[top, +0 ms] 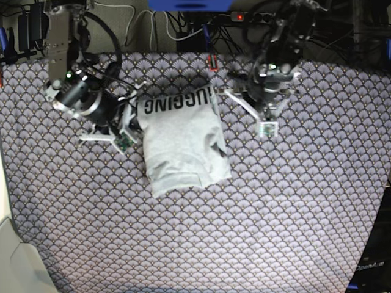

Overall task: Fold the T-shirt properly
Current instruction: 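Press the folded bundle flat with the right gripper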

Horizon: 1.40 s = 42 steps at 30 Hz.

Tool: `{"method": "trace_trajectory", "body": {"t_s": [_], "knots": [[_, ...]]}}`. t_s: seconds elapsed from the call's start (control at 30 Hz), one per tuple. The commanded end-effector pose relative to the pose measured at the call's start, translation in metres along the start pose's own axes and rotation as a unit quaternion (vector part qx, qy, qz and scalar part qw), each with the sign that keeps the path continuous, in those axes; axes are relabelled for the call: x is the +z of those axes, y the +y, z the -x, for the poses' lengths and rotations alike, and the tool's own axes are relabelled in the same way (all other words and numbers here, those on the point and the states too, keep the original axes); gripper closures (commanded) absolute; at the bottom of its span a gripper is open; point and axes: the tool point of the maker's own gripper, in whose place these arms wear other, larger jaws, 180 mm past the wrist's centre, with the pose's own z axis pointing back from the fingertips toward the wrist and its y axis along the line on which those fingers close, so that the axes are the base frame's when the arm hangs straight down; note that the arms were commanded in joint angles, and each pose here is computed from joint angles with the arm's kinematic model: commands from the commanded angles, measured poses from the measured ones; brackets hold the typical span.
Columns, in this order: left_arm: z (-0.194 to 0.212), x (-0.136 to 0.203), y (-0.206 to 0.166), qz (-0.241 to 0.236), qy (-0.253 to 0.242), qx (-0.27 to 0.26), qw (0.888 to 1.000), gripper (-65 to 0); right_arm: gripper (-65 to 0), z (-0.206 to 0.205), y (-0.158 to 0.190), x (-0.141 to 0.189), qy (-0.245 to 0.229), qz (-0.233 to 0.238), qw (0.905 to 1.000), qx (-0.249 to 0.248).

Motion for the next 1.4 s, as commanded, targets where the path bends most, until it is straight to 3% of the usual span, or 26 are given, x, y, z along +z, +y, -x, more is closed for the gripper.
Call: {"method": "trace_trajectory", "body": {"t_s": [0.0,0.27,0.4,0.7,1.1,1.37], "knots": [[-0.016,0.009,0.014,-0.015,-0.032,0.006,0.999,-0.4,0.0,-0.02,-0.003,0.001,-0.031,0.001,0.9995,0.011],[-0.012,0.044,0.131,-0.151,-0.05,0.07,0.985,-0.4,0.0,-0.073,0.05,-0.019,-0.078,-0.075,0.9907,0.082],[-0.007,0.058,0.164,-0.189,-0.047,0.069,0.978,-0.4,0.0,-0.09,0.048,-0.039,-0.083,-0.086,0.9894,0.083],[-0.005,0.061,0.17,-0.196,-0.046,0.063,0.977,-0.4,0.0,-0.082,0.018,-0.095,-0.028,-0.102,0.993,0.053],[-0.016,0.059,0.168,-0.191,-0.057,0.064,0.978,-0.4,0.0,-0.078,0.037,-0.155,-0.028,-0.169,0.9847,-0.033],[-0.014,0.059,0.168,-0.192,-0.055,0.064,0.978,-0.4,0.0,-0.106,0.035,-0.171,-0.042,-0.182,0.9813,-0.047]]}}
